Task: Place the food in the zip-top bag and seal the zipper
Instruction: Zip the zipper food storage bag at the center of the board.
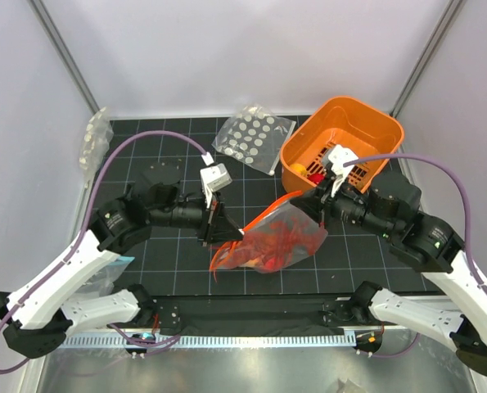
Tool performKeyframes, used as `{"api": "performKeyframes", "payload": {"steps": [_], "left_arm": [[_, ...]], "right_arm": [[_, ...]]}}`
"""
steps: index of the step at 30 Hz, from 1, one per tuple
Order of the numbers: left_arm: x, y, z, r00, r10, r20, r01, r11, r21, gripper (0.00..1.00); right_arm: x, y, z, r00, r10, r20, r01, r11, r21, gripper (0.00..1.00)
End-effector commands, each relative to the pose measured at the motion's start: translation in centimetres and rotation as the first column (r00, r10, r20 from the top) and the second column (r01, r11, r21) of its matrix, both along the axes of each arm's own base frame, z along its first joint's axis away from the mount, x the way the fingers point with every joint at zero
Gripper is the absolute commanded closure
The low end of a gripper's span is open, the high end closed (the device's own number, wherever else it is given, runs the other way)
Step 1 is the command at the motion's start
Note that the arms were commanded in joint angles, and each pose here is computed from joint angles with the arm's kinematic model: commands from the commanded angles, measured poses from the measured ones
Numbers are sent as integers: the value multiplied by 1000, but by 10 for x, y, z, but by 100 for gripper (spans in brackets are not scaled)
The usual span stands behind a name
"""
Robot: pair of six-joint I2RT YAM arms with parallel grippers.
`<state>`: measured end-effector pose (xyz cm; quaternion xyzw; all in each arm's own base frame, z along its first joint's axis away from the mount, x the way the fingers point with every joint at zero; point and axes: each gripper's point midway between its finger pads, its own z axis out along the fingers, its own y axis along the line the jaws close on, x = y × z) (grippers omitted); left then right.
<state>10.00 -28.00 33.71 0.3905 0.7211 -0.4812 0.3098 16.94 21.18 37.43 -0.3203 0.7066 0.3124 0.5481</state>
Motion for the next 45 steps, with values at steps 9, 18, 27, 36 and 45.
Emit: {"api": "performKeyframes", "payload": {"steps": [9, 18, 27, 36, 45], "left_arm": [[-42, 45, -37, 995, 2, -104, 7, 996, 88, 100], [-56, 63, -55, 988, 42, -151, -25, 993, 112, 100], [-30, 63, -38, 985, 162, -62, -156, 984, 87, 52], [28, 41, -8, 946, 317, 62, -320, 946, 43, 0], [67, 20, 25, 917, 297, 267, -312, 950, 14, 0]], "right_arm": [[44, -74, 27, 882, -465, 80, 459, 885, 78, 99], [46, -77, 24, 870, -489, 68, 485, 872, 72, 99], [33, -44, 33, 944, -319, 82, 308, 943, 127, 99], [2, -8, 42, 992, -46, 114, 28, 987, 156, 99], [-15, 8, 48, 991, 75, 111, -96, 977, 191, 99]]}}
